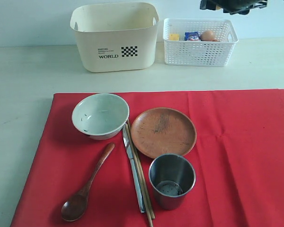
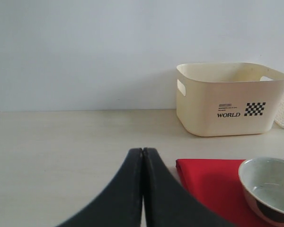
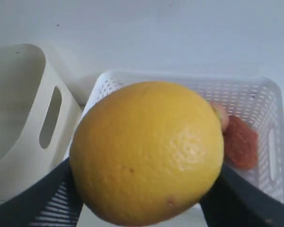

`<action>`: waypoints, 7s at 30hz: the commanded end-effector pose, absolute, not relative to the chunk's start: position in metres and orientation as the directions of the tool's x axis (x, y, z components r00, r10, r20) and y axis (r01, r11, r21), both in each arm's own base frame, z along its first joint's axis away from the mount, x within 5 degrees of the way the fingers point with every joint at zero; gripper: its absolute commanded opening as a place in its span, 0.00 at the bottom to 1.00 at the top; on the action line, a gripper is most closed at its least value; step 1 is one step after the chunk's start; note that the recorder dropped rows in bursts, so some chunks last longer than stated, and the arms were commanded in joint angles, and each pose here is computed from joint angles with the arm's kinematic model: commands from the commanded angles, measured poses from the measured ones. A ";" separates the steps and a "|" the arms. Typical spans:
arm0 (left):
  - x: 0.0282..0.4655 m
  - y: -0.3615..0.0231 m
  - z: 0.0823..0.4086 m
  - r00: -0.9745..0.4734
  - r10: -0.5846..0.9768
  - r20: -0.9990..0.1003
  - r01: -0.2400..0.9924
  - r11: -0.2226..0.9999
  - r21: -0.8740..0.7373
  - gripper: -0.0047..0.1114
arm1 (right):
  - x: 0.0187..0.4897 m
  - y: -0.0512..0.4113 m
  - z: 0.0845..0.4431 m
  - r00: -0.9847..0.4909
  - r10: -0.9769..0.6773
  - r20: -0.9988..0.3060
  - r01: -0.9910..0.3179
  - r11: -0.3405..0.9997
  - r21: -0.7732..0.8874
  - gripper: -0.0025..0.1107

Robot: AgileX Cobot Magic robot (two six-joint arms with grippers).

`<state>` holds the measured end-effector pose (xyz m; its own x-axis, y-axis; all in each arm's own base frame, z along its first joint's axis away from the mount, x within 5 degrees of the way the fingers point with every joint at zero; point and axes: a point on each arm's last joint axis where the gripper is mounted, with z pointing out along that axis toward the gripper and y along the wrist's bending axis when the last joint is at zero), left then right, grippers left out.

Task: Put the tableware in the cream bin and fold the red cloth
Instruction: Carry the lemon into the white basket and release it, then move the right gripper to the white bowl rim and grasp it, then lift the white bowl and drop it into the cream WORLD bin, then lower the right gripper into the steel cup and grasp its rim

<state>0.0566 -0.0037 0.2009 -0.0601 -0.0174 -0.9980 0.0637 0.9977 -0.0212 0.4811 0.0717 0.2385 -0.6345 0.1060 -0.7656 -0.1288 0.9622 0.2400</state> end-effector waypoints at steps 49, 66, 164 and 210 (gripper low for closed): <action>0.056 -0.004 0.200 -0.056 -0.032 -0.998 0.073 0.997 -0.036 0.05 | 0.419 0.114 0.322 -0.798 -0.203 -0.568 -0.375 0.904 0.204 0.02; 0.056 -0.004 0.200 -0.056 -0.032 -0.998 0.073 0.997 -0.036 0.05 | 0.363 0.247 0.258 -0.726 -0.506 -0.466 -0.644 0.737 0.203 0.02; 0.056 -0.004 0.200 -0.056 -0.032 -0.998 0.073 0.997 -0.036 0.05 | 0.495 0.202 0.196 -0.171 0.141 -0.975 -0.312 0.931 0.190 0.29; 0.056 -0.004 0.200 -0.056 -0.032 -0.998 0.073 0.997 -0.036 0.05 | 0.302 0.136 0.323 -0.765 -0.534 -0.358 -0.592 0.803 0.066 0.02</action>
